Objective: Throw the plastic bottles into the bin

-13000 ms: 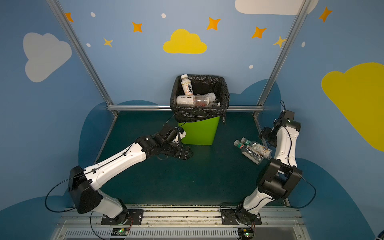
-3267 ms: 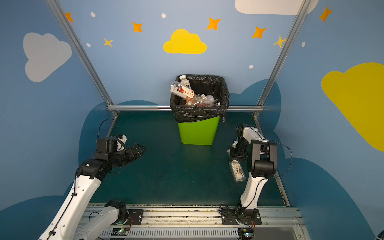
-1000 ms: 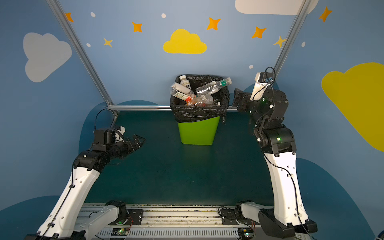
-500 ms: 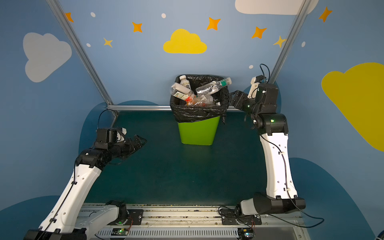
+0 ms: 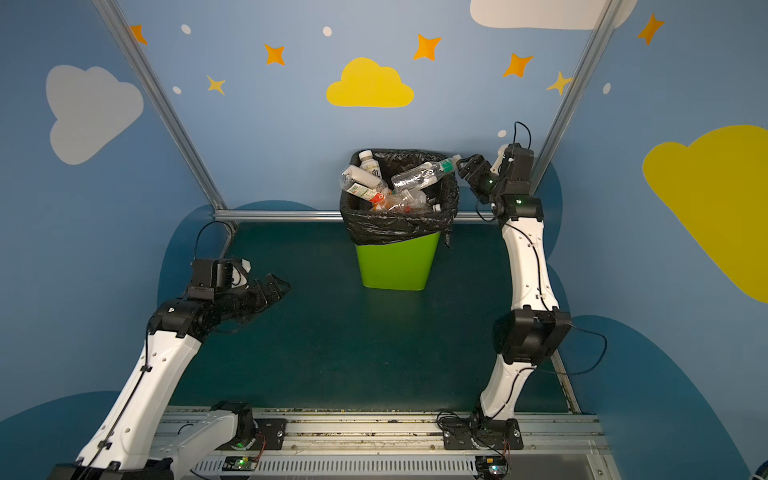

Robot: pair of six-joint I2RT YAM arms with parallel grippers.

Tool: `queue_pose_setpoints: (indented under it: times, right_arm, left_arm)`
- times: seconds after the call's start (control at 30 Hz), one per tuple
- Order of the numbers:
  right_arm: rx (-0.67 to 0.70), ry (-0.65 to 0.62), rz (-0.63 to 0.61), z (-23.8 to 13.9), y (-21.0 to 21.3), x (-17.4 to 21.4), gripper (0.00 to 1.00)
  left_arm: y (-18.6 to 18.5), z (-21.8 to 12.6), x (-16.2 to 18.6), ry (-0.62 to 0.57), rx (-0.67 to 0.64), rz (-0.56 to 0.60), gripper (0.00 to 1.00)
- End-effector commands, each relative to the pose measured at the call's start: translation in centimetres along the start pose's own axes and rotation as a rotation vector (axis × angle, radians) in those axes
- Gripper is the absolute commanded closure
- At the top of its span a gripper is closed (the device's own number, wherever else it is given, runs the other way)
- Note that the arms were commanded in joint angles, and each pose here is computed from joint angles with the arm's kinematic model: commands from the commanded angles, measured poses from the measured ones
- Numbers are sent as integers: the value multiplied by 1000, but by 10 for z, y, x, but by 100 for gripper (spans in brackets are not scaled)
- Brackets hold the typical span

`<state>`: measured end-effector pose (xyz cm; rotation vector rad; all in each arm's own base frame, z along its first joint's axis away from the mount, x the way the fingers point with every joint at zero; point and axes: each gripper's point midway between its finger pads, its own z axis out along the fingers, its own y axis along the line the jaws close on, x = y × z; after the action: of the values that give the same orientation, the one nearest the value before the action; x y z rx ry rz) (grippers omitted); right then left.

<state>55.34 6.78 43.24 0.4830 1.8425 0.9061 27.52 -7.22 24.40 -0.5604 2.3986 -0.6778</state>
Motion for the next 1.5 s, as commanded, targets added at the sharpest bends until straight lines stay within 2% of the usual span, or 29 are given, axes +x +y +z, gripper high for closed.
queue_pose_setpoints:
  times: [0.0,0.27,0.43,0.57,0.7,0.9,1.0,1.1,1.27,1.3,1.4,1.47]
  right_arm:
    - [-91,-22,43,10,24,-15,17]
    - [-252,34,108,51,45,-12,18]
    - [-351,59,91,45,75,-4,19]
    - [-423,31,-31,22,115,0,19]
    - [-430,-4,-216,-1,145,13,19]
    - [-457,19,-472,-18,181,56,20]
    - [-389,-2,-631,-20,187,77,24]
    - [-263,-37,-827,-19,187,94,25]
    - [38,-162,-1246,-15,189,110,32]
    - [76,-183,-1291,-15,190,109,31]
    - [134,-220,-1291,-16,187,98,23]
    - [205,-260,-1349,-20,188,90,21]
  left_arm:
    - [2,-4,-3,-5,-24,20,0]
    - [11,-11,-9,-23,-66,30,0]
    - [15,-15,-11,-37,-68,17,0]
    - [15,-14,-12,-39,-63,12,0]
    - [12,-12,-13,-39,-46,8,0]
    - [13,-9,-9,-28,-37,-1,0]
    - [14,-10,-7,-28,-34,-2,0]
    - [15,-12,-5,-30,-35,-4,0]
    - [19,-13,-1,-29,-44,-3,0]
    - [20,-12,0,-28,-45,-6,0]
    - [20,-11,1,-23,-42,-10,0]
    - [20,-11,1,-22,-40,-8,0]
